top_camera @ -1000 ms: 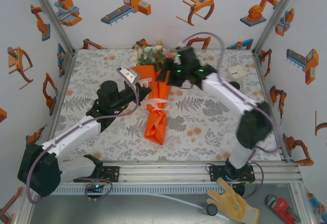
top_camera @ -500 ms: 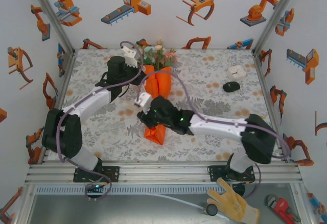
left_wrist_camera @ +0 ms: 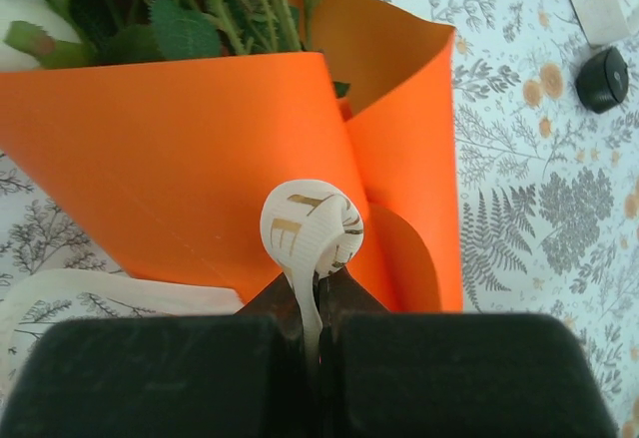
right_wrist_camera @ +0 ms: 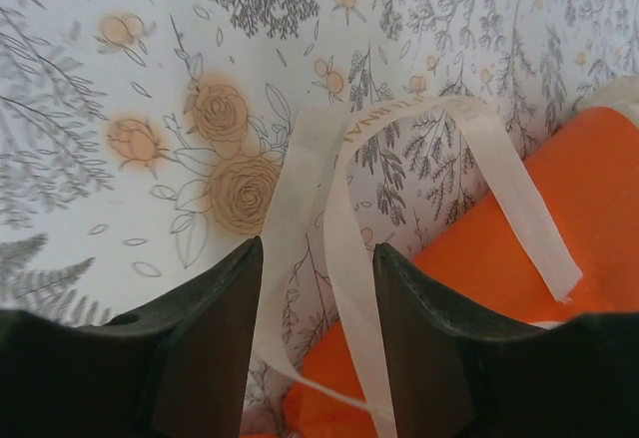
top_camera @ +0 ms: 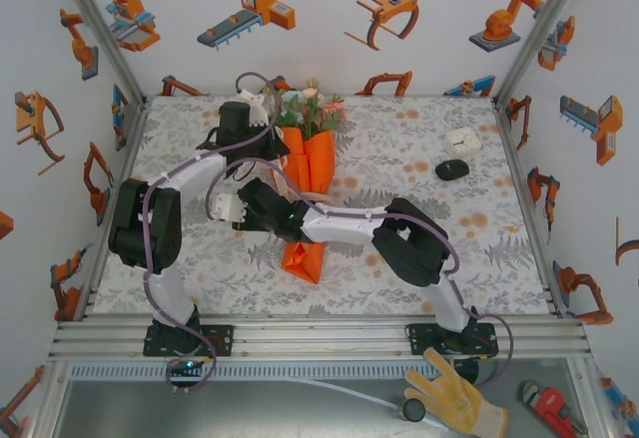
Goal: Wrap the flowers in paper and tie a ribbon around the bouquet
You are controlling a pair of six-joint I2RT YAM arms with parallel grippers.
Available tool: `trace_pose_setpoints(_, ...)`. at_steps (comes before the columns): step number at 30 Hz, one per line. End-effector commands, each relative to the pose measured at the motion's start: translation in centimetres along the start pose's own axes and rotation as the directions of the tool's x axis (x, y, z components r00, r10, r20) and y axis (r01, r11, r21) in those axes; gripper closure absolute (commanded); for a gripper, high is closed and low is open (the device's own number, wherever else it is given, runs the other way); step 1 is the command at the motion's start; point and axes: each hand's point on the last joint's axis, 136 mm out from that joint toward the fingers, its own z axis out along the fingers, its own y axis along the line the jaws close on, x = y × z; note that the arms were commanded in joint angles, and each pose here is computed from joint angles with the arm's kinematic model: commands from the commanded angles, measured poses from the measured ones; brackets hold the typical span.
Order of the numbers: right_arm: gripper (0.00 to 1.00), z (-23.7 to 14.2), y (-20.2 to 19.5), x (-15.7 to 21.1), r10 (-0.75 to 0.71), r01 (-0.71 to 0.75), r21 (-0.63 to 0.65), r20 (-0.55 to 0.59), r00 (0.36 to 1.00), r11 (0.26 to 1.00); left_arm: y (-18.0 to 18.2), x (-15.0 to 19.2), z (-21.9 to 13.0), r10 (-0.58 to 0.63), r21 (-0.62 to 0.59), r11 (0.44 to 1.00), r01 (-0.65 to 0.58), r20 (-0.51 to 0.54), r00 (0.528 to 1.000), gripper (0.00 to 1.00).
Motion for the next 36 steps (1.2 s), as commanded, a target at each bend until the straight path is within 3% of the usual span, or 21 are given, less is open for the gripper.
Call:
trace_pose_setpoints(1,0.52,1.1,-1.1,1.3,-0.071,0.073,0.029,-0.075,0.995,0.997,-0.2,-1.7,-0.4,-0.027,0.045,0.999,0.025,0.051,0.998,1.00)
trace_pose_setpoints(11,0.55,3.6,-1.8,3.9,-0.153,0.160,0.027,-0.167,0.974,0.987,0.5,-2.0,-0.2,-0.052,0.071,0.996,0.047,0.067,0.996,1.00)
trace_pose_setpoints(21,0.54,5.7,-1.0,4.7,-0.165,0.164,-0.019,-0.182,0.969,0.986,0.6,-2.1,-0.2,-0.051,0.086,0.995,0.045,0.073,0.996,1.00)
trace_pose_setpoints(23,0.60,6.0,-1.1,4.5,-0.160,0.159,-0.020,-0.173,0.972,0.987,0.7,-2.1,-0.2,-0.054,0.089,0.995,0.047,0.073,0.996,1.00)
trace_pose_setpoints(29,0.98,5.8,-1.8,3.4,-0.148,0.148,-0.016,-0.131,0.980,0.989,0.9,-2.1,-0.1,-0.057,0.091,0.995,0.050,0.075,0.996,1.00)
trace_pose_setpoints(36,1.00,0.0,-2.9,-1.6,-0.021,0.023,-0.024,0.087,0.996,0.999,1.6,-2.1,-0.4,-0.054,0.083,0.995,0.047,0.077,0.996,1.00)
